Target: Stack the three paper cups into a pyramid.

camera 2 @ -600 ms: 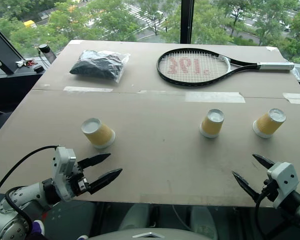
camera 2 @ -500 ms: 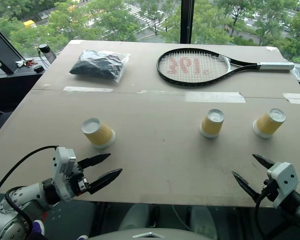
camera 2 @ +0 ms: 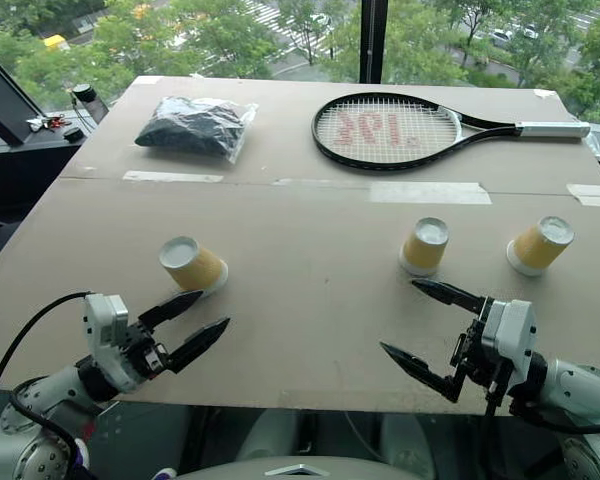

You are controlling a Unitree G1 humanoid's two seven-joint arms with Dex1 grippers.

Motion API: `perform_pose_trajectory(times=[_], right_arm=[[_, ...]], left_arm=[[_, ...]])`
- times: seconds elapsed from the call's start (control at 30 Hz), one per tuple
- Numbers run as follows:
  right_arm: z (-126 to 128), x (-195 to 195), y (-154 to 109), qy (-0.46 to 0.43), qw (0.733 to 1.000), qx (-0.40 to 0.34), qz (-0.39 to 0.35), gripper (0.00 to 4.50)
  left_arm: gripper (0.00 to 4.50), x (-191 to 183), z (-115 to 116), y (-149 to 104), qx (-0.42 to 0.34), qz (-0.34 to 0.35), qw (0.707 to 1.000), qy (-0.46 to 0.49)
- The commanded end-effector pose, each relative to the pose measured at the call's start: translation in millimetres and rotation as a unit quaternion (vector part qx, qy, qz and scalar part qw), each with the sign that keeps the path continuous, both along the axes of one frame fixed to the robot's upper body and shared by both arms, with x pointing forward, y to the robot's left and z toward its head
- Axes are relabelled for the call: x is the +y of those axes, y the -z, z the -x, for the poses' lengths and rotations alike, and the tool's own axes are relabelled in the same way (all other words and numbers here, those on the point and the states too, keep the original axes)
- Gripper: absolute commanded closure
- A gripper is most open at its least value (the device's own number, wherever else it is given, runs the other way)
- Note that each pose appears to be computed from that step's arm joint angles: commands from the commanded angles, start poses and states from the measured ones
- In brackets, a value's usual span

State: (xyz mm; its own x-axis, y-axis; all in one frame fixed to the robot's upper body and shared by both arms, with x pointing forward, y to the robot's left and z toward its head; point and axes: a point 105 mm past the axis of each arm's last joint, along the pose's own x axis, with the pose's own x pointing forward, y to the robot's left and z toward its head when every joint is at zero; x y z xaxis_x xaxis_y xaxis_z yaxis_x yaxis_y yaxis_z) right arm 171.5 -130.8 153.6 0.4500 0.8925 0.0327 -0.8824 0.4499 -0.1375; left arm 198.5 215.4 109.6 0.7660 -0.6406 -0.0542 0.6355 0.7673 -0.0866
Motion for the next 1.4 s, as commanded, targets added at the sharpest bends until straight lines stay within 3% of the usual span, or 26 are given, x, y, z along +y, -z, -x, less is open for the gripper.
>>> perform_pose_trajectory(times=[0.03, 0.27, 0.4, 1.13, 1.3, 1.4], right_arm=[[9.0, 9.0, -5.4, -0.030, 0.999, -0.001, -0.010, 0.00], [5.6, 6.4, -0.8, -0.029, 0.999, 0.006, -0.012, 0.00], [6.9, 6.6, -0.4, -0.036, 0.999, 0.011, -0.017, 0.00], [-3.9, 9.3, -12.8, -0.006, 1.000, -0.016, -0.026, 0.00], [-2.9, 7.8, -10.1, 0.004, 1.000, -0.015, -0.024, 0.00], [-1.2, 7.8, -6.8, 0.011, 1.000, -0.012, -0.021, 0.00]], left_arm=[[0.01, 12.3, -1.9, -18.6, -0.040, -0.007, 0.998, -0.038], [0.01, 38.8, -3.6, -13.0, -0.037, -0.020, 0.993, -0.110], [0.01, 55.2, -21.2, -18.4, -0.052, -0.030, 0.985, -0.164], [0.01, 26.2, -73.2, -16.8, -0.062, -0.059, 0.992, -0.091], [1.98, 23.0, -77.4, -19.4, -0.070, -0.052, 0.993, -0.080], [2.06, 14.3, -85.0, -29.6, -0.086, -0.046, 0.994, -0.055]])
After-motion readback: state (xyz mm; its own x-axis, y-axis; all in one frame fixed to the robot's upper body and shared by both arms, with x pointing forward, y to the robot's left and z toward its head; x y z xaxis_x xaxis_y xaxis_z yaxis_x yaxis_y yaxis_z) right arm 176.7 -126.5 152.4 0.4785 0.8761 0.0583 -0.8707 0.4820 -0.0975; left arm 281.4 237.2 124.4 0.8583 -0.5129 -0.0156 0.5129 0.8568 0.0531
